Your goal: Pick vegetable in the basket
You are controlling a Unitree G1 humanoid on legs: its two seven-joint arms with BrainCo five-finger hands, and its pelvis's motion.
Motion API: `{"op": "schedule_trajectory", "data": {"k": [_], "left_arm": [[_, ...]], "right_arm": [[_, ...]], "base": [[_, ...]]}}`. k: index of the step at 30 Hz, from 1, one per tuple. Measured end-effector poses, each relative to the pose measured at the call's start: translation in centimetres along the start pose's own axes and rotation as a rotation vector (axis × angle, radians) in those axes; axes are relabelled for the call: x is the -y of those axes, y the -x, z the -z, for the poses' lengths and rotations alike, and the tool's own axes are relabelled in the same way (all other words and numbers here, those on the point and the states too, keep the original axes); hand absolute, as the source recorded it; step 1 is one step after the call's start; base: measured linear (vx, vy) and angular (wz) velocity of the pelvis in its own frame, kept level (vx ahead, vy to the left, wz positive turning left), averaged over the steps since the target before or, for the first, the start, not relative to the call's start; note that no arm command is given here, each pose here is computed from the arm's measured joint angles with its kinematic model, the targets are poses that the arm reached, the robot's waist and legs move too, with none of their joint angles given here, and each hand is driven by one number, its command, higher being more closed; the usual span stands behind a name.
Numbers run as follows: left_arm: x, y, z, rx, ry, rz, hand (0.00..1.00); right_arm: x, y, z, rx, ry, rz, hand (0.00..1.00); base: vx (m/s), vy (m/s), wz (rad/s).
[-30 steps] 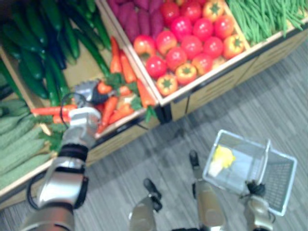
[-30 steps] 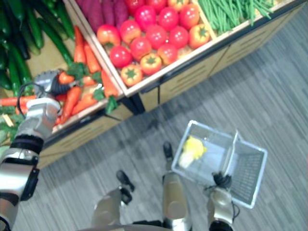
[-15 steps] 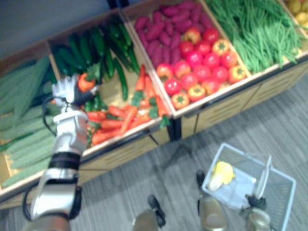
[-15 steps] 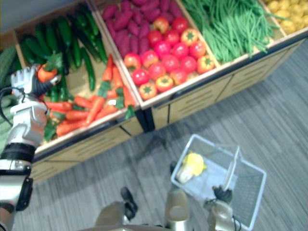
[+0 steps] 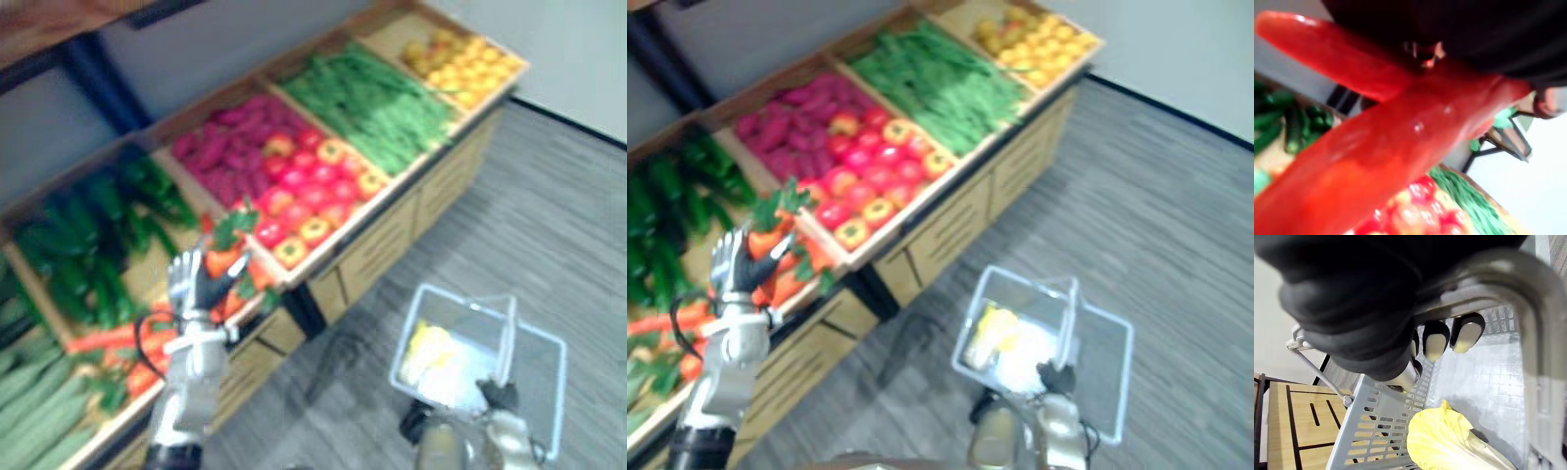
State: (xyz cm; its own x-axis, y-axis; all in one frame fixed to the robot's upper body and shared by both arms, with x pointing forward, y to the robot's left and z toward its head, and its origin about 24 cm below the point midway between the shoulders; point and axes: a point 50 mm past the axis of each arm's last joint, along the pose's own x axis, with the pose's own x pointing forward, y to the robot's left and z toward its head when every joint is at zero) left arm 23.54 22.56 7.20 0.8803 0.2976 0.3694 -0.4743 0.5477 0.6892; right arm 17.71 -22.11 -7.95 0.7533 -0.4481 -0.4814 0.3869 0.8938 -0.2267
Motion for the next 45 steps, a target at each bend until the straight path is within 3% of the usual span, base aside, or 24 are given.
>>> {"op": "schedule_trajectory", "data": {"k": [5, 9, 18, 22, 27, 37, 38, 45], "left_arm": [[3.7, 2.9, -2.3, -0.008, 0.188, 0.121, 1.00], [5.1, 6.0, -1.8, -0.132, 0.306, 0.164, 1.00], [6.6, 9.1, -1.1, -0.246, 0.376, 0.238, 1.00], [9.2, 9.5, -2.9, -0.191, 0.418, 0.390, 1.00], [12.0, 9.9, -3.6, -0.161, 0.400, 0.543, 1.00], [14.1, 10.3, -0.8, -0.251, 0.252, 0.657, 1.00], [14.5, 10.3, -0.5, -0.260, 0.230, 0.675, 0.00], [15.8, 9.7, 0.6, -0.256, 0.083, 0.745, 0.00]], "right_arm": [[-1.4, 0.9, -1.9, 0.119, 0.093, -0.116, 1.00], [-2.3, 1.5, -4.0, 0.227, 0.134, -0.180, 1.00], [-6.4, 3.3, -4.4, 0.299, 0.188, -0.378, 1.00], [-6.6, 3.7, -4.1, 0.286, 0.174, -0.395, 1.00], [-7.6, 4.8, -3.9, 0.285, 0.158, -0.454, 1.00], [-10.5, 6.9, -3.8, 0.274, 0.097, -0.655, 1.00], [-10.7, 7.2, -3.7, 0.266, 0.083, -0.681, 1.00], [-11.4, 9.4, -4.2, 0.264, -0.037, -0.838, 1.00]], "base": [[0.11, -0.165, -1.06], [0.17, -0.026, -1.59], [0.13, 0.083, -1.24], [0.07, 0.160, -0.39], [0.00, 0.130, -0.03], [0.04, 0.052, -0.20], [0.03, 0.061, -0.03], [0.00, 0.059, 0.01]]}}
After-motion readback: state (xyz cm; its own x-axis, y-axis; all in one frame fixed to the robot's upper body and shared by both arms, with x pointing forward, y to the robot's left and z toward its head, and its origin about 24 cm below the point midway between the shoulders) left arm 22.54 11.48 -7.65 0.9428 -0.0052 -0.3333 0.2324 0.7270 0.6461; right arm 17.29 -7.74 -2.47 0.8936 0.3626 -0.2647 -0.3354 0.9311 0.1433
